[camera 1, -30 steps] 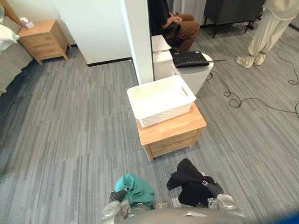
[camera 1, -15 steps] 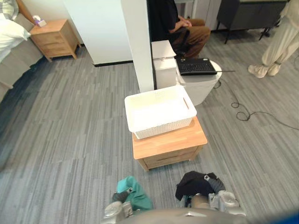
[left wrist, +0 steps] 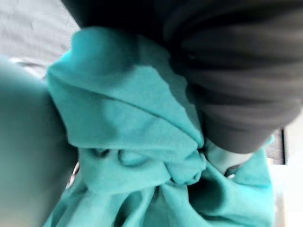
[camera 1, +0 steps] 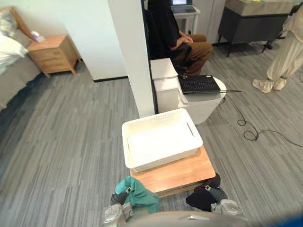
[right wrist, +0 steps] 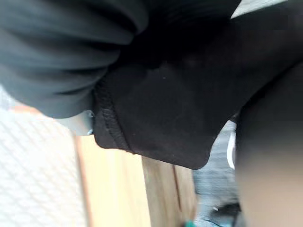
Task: Tidy the bed and pick cloth on bed and put in laundry
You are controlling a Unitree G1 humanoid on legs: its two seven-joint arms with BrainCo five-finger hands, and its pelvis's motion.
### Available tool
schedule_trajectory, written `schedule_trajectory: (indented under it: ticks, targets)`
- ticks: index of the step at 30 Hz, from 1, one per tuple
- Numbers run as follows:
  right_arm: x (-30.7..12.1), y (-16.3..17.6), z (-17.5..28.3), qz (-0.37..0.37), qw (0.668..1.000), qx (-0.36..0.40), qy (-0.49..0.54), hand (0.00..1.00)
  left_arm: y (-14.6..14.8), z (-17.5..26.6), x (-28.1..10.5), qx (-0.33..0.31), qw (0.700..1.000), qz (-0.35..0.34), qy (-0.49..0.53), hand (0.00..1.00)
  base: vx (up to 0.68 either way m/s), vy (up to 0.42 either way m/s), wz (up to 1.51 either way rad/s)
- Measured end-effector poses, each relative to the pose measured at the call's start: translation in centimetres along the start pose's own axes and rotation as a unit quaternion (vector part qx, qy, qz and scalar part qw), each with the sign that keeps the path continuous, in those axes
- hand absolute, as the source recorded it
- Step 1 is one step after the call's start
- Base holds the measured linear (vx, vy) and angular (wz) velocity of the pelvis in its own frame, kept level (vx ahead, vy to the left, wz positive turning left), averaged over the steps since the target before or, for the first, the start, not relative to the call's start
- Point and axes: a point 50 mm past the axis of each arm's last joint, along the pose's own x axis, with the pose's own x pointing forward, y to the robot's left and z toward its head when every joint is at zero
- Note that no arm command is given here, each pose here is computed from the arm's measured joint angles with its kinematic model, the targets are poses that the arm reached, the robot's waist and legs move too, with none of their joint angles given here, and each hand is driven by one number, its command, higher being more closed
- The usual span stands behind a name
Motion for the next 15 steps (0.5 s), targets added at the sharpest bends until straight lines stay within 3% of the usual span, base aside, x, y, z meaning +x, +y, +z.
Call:
schedule_trajectory:
  ticks: [6,10,12,15]
  targets:
    - [-0.2,-0.7,-0.6,-0.023,1.0,0.015,0.004,1.0,-1.0,-1.1,-0.3,0.022,0.999,-0.02,0.027,1.0,0.16,-0.034,-0.08]
    - [-0.5,-2.8,-1.2,-0.095,0.993,0.077,0.006,1.0,-2.0,-1.0,-0.4,0.02,0.999,-0.031,0.03,1.0,0.06,-0.115,-0.01]
    - [-0.8,-2.4,-1.2,-0.126,0.986,0.109,-0.017,1.0,-0.4,-0.7,0.0,0.024,0.999,-0.015,0.032,1.0,0.04,-0.199,-0.01]
    - [-1.5,-4.6,-1.2,-0.186,0.975,0.115,-0.048,1.0,-1.0,-1.2,-0.2,0.024,0.998,-0.037,0.044,1.0,-0.01,-0.11,-0.2]
